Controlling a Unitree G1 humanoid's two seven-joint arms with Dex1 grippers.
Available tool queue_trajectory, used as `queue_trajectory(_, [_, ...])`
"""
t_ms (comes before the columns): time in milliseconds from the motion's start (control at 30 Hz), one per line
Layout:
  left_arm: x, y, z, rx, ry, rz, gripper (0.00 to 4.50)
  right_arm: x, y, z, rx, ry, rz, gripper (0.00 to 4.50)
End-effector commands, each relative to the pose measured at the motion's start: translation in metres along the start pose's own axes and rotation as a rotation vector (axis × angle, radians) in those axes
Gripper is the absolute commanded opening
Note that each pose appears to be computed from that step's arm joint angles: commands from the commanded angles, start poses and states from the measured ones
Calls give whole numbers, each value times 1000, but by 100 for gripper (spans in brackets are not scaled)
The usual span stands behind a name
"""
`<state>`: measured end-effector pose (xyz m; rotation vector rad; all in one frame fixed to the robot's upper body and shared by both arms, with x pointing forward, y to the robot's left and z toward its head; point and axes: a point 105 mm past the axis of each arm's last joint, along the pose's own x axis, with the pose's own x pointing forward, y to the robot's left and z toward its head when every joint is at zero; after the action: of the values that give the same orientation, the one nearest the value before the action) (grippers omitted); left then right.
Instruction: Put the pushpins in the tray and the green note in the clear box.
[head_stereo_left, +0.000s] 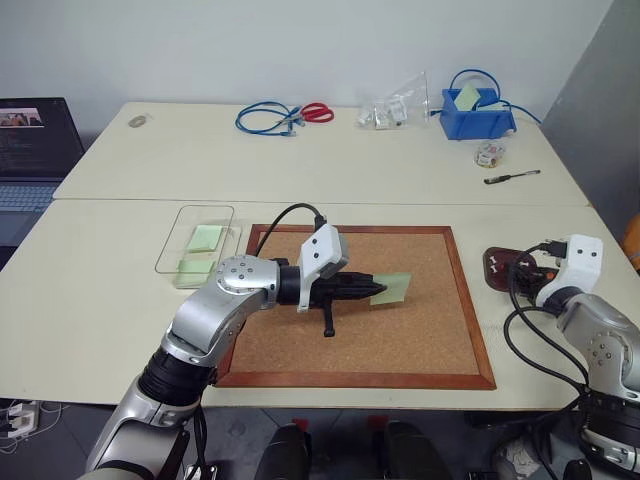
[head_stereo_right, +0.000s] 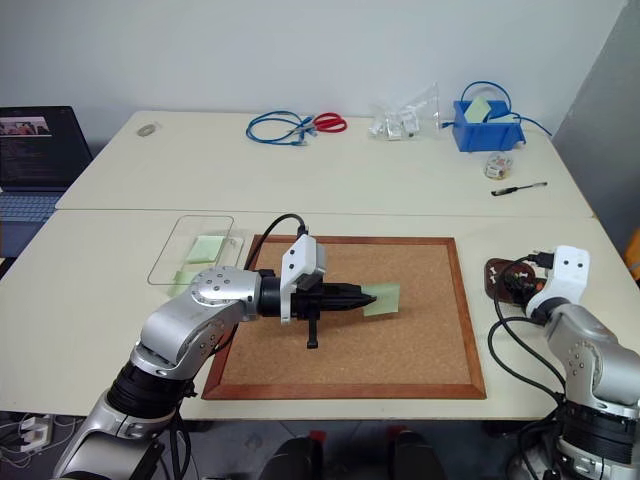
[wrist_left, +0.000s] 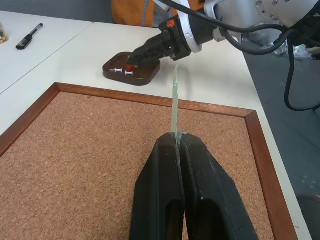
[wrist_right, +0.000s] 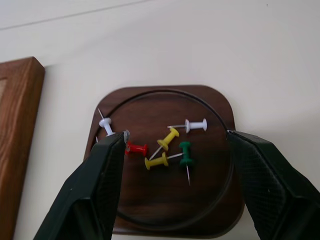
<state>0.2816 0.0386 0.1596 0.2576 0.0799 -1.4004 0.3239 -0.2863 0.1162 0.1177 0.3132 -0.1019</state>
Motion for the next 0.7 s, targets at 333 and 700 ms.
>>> queue_trajectory(333, [-32, 39, 22, 17, -35, 338, 0, -60, 102, 55, -351, -187, 763, 335])
queue_trajectory(700, [-98, 86, 25, 18, -61, 1066, 0, -93, 187, 67, -501, -297, 1225, 335])
